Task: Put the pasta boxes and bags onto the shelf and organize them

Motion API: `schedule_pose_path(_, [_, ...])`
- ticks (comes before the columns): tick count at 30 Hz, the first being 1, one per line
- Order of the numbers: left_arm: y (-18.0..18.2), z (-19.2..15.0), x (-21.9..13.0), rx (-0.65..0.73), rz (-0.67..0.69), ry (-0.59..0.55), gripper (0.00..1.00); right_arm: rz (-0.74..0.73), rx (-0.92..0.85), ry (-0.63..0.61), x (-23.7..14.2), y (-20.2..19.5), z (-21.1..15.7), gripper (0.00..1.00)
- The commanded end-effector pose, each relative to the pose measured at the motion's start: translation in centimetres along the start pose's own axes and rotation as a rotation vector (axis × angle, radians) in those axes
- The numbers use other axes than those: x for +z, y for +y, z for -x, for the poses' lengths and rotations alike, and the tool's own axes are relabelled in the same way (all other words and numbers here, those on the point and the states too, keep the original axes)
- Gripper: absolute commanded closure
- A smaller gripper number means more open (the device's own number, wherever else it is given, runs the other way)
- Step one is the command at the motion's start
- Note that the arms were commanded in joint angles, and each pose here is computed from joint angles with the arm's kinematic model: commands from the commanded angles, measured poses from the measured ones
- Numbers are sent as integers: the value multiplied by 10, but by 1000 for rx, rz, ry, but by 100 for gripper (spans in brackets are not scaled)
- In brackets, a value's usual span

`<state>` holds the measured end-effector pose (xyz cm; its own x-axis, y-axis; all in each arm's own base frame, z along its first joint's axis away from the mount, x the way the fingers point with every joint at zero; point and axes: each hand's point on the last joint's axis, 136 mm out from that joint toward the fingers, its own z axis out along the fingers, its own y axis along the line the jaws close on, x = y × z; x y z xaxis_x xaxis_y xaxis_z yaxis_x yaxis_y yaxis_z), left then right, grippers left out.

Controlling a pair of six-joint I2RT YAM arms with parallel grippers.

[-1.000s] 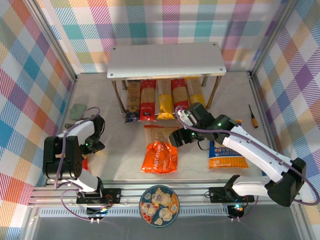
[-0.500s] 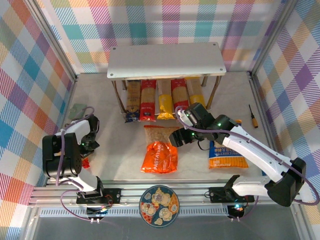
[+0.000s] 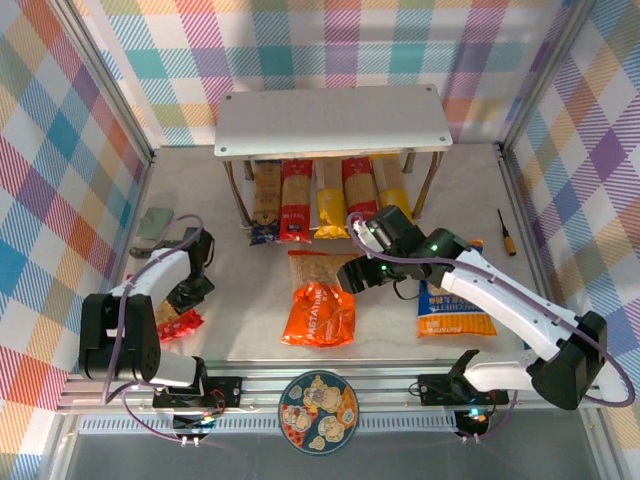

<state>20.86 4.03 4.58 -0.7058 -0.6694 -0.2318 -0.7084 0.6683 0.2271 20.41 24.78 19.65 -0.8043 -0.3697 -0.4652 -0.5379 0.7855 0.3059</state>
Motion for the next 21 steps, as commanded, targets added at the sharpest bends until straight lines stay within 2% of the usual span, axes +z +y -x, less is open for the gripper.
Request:
schedule_pose_path(1, [-21, -11, -18, -2, -52, 1, 100, 1, -4, -24, -1, 1, 9, 22])
schedule_pose_path(11, [-87, -44, -39, 148, -125, -33, 100, -32, 7, -41, -2, -4, 12, 22])
schedule_pose_path(21, [-148, -104, -47, 385, -123, -50, 100, -67, 25, -48, -8, -11, 9, 22])
